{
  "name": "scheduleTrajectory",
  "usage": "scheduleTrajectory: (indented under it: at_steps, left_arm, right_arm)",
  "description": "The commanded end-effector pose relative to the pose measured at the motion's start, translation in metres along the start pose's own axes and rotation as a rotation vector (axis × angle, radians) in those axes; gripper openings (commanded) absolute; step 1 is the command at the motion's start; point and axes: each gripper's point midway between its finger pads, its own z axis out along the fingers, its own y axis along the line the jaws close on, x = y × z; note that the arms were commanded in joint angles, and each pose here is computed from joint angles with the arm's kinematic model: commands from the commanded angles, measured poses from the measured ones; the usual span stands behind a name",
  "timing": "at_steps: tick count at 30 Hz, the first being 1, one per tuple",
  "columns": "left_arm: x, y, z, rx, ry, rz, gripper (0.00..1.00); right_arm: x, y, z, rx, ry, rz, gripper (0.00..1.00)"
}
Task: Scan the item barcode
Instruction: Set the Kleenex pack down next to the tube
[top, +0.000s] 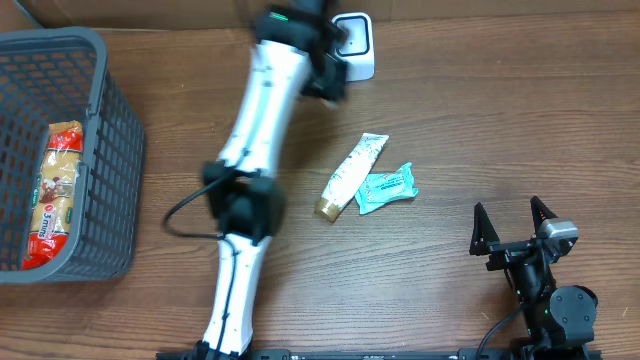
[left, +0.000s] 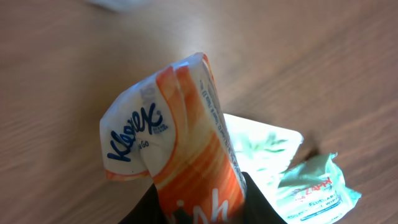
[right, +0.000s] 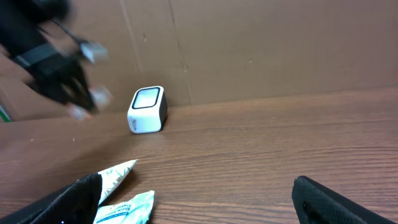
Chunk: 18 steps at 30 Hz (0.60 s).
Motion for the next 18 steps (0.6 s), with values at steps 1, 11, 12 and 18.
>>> scheduleTrajectory:
  at_steps: [1, 11, 12, 18]
  left_arm:
    - [0.008, -0.051, 0.017, 0.02, 0.037, 0.14, 0.18]
    - [0.047, -0.114, 0.022, 0.033, 0.156, 0.288, 0.18]
    - [0.05, -0.116, 0.022, 0.033, 0.165, 0.292, 0.18]
    - [0.062, -0.12, 0.031, 0.037, 0.219, 0.32, 0.21]
  right_arm:
    - [0.002, -0.002, 0.0, 0.008, -0.001, 0.001, 1.0]
    - [0.002, -0.002, 0.0, 0.008, -0.001, 0.0, 1.0]
    - [0.002, -0.002, 0.0, 0.008, -0.001, 0.0, 1.0]
    - [0.002, -0.002, 0.0, 0.008, -0.001, 0.001, 1.0]
